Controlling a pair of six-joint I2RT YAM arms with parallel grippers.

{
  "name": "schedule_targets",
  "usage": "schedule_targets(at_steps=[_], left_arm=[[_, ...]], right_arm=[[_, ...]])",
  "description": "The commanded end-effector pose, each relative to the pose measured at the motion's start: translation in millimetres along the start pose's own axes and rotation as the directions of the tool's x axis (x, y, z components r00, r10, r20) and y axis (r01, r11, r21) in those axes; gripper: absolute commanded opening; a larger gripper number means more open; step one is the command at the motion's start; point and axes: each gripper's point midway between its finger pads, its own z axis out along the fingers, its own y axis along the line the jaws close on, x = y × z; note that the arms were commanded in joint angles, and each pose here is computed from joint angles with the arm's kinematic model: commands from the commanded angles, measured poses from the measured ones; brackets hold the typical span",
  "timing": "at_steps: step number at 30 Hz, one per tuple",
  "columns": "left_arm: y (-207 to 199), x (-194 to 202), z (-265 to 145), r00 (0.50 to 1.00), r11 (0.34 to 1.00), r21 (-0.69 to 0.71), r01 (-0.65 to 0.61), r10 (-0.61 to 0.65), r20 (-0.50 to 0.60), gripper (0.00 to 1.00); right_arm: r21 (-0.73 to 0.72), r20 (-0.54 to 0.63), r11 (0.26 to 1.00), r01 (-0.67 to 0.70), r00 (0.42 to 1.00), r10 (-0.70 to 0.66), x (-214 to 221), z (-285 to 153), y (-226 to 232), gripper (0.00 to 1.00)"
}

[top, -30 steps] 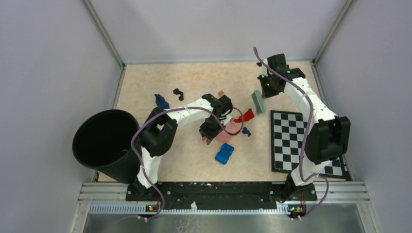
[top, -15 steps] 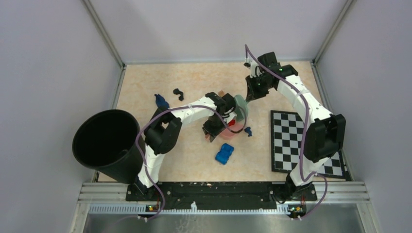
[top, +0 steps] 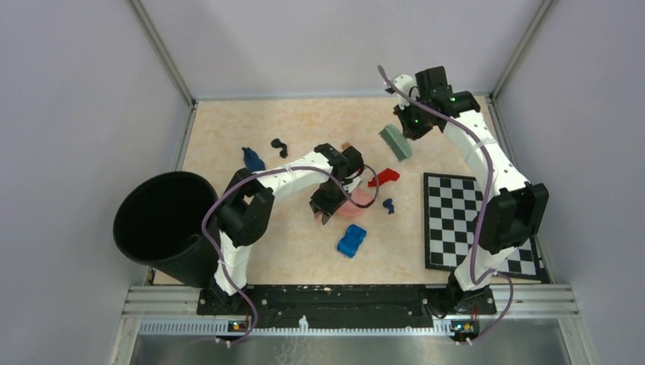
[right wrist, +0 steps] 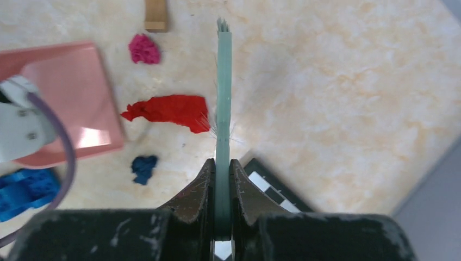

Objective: Sweep away the paper scraps from the table

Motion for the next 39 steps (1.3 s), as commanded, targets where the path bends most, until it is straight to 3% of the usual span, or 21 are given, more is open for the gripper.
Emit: schedule_targets(at_steps=[1, 6, 12, 25, 32, 39], left_arm=[[2, 17, -19, 0.999, 0.999, -0.005, 0.036, -0.036, -0.002, 0.03], [2, 25, -6, 0.998, 1.000, 0.004, 0.028, -0.027, -0.062, 0.03], [0, 21, 3, 0.996, 1.000, 0.021, 0.006, -0.004, -0.087, 0.03], [4, -6, 14, 0.997, 1.000, -0.009, -0.016, 0.015, -0.072, 0.02], [4, -14, 15, 0.999, 1.000, -0.012, -0.023, 0.023, -0.038, 0.02], [14, -18, 11, 0.998, 0.997, -0.065, -0.030, 0.034, 0.056, 0.02]], right_arm=[[0.180, 0.001, 0.959, 0.220, 0.975, -0.224, -17, 1, -20, 0.00], [0.145, -0.049, 0.956, 0.257, 0.966, -0.252, -11, 33, 2, 0.00], [-0.003, -0.097, 0.946, 0.324, 0.942, -0.322, 7, 58, 44, 0.00], [-0.338, -0.075, 0.885, 0.319, 0.929, -0.363, 25, 40, 115, 0.00], [-0.406, 0.015, 0.878, 0.252, 0.963, -0.270, 1, 10, 133, 0.00], [-0.445, 0.039, 0.893, 0.065, 0.998, -0.053, -21, 5, 117, 0.00]])
